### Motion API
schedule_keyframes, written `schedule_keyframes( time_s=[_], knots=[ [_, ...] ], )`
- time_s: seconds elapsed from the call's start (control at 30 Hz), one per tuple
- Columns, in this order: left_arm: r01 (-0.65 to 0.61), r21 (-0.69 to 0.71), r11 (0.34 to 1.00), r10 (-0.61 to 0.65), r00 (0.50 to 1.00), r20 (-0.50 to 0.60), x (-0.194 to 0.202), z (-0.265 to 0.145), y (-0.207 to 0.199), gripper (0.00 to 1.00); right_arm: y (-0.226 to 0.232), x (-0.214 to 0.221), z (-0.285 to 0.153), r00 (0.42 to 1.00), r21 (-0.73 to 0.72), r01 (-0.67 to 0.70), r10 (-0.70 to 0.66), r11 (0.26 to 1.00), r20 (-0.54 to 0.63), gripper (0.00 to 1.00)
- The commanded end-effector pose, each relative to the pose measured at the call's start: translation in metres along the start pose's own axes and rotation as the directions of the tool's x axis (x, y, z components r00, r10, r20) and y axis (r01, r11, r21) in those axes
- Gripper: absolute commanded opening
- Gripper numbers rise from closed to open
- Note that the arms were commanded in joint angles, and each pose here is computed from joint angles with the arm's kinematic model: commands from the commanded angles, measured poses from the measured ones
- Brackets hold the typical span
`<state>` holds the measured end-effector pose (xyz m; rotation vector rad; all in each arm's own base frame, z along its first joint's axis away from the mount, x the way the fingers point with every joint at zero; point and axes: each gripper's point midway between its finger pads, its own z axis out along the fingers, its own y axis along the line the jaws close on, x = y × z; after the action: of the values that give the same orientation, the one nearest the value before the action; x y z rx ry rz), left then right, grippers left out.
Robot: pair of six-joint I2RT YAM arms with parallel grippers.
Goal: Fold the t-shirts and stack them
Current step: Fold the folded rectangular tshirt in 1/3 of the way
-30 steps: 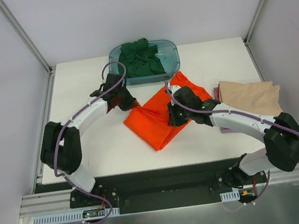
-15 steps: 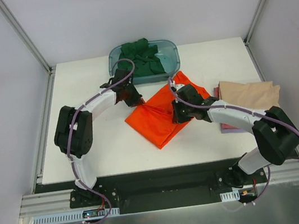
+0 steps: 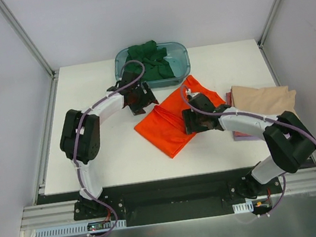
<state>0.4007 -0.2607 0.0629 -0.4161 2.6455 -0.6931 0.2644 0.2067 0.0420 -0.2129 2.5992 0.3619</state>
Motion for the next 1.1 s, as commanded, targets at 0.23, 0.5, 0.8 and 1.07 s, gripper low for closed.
schedule_keyframes(
  time_s=[0.23, 0.5, 0.8, 1.07],
  knots=[
    [-0.126, 0.024, 0.992, 0.115, 0.958, 0.262, -0.017, -0.107, -0.004, 0.99, 0.026, -0.024, -0.057, 0.980, -0.080, 0.125, -0.111, 0.989, 0.166, 0.96],
    [0.040, -0.036, 0.999, -0.026, 0.948, 0.316, 0.008, -0.139, 0.078, 0.99, 0.126, -0.003, -0.048, 0.949, -0.383, 0.311, -0.304, 0.870, 0.083, 0.96],
    [0.131, -0.038, 0.991, -0.116, 0.954, 0.277, 0.025, -0.143, 0.125, 0.99, 0.090, -0.046, 0.015, 0.966, -0.182, 0.250, -0.257, 0.951, -0.014, 0.96],
    [0.108, -0.012, 0.994, -0.102, 0.964, 0.245, 0.030, -0.142, 0.121, 0.99, 0.040, -0.090, 0.007, 0.954, -0.043, 0.301, -0.300, 0.953, 0.013, 0.96]
  ],
)
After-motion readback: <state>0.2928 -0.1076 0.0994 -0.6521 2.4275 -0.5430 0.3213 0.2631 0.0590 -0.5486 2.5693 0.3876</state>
